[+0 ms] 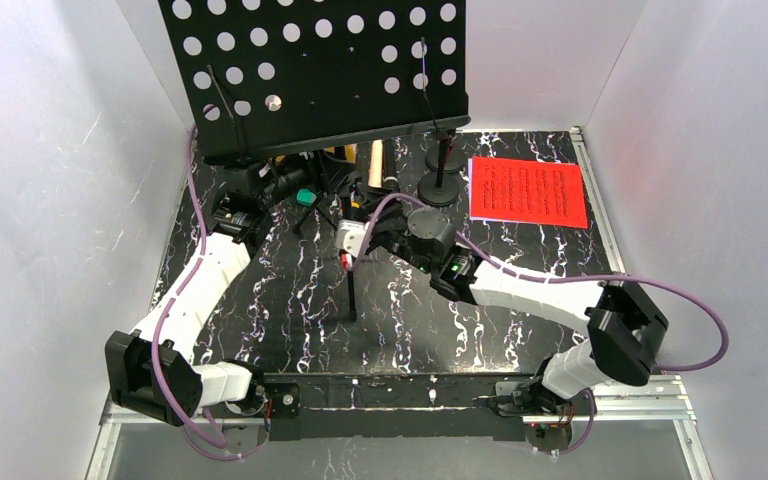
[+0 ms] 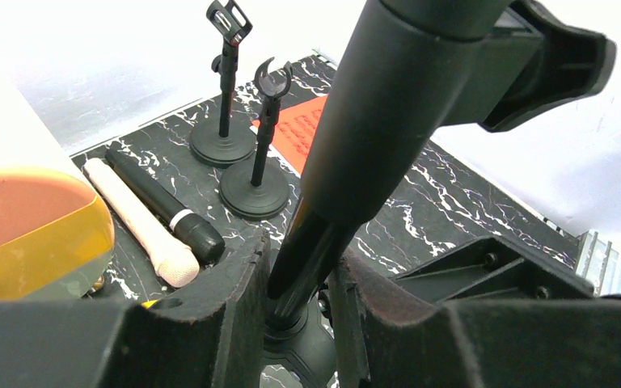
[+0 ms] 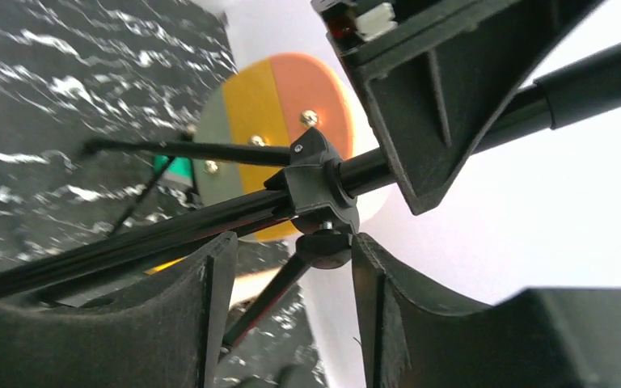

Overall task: Pack up the instrument practice props
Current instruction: Unscrew the knob on the music stand.

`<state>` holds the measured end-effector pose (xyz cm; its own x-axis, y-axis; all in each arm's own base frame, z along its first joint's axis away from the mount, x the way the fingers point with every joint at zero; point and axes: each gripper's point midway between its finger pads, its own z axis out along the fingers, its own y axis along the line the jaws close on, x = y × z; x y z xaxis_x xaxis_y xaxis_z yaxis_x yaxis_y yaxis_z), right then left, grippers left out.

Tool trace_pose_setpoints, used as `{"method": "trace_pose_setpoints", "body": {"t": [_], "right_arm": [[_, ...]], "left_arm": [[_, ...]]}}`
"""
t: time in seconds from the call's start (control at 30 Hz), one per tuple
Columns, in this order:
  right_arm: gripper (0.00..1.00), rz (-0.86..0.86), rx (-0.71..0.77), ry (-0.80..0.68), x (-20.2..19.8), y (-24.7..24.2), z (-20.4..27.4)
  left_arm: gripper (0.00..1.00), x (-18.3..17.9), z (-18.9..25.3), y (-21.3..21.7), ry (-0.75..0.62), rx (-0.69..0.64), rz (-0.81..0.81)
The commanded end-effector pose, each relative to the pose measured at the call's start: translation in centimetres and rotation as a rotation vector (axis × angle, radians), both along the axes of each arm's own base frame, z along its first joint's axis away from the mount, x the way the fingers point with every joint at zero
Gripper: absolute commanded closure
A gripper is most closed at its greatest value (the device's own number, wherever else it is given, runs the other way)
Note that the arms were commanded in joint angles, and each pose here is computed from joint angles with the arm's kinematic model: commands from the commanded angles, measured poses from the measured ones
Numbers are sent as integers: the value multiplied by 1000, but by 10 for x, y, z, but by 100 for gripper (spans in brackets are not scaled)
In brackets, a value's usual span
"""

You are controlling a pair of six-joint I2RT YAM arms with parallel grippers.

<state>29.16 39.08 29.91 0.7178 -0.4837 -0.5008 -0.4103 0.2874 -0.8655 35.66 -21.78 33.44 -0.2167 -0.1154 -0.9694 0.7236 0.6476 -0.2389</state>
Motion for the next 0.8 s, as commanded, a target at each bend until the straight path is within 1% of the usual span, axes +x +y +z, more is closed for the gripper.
{"method": "trace_pose_setpoints", "body": {"t": [0.0,0.07,0.1,0.2,0.37,0.43,0.47,0.6,0.77], "right_arm": [[36,151,241,295,-21,-1,13],[30,170,359,390,-22,-8,21],[24,159,507,534,-17,-16,27],[22,167,684,708,-13,-26,33],[21,224,904,998,-4,-33,42],[21,247,950,1090,-1,-32,42],[21,260,967,1113,0,-31,44],[24,258,1006,1180,7,-25,41],[29,244,1026,1230,18,-19,37]], "left_arm": [[100,-9,-37,0,190,27,2],[100,-9,-38,0,191,27,2],[100,-9,-38,-1,191,27,0],[100,-9,-38,-1,194,26,-1],[100,-8,-39,-1,198,26,-4],[100,-9,-39,-2,199,25,-6],[100,-9,-39,-2,199,25,-9],[100,-9,-38,-3,198,23,-12],[100,-10,-38,-3,198,23,-13]]}}
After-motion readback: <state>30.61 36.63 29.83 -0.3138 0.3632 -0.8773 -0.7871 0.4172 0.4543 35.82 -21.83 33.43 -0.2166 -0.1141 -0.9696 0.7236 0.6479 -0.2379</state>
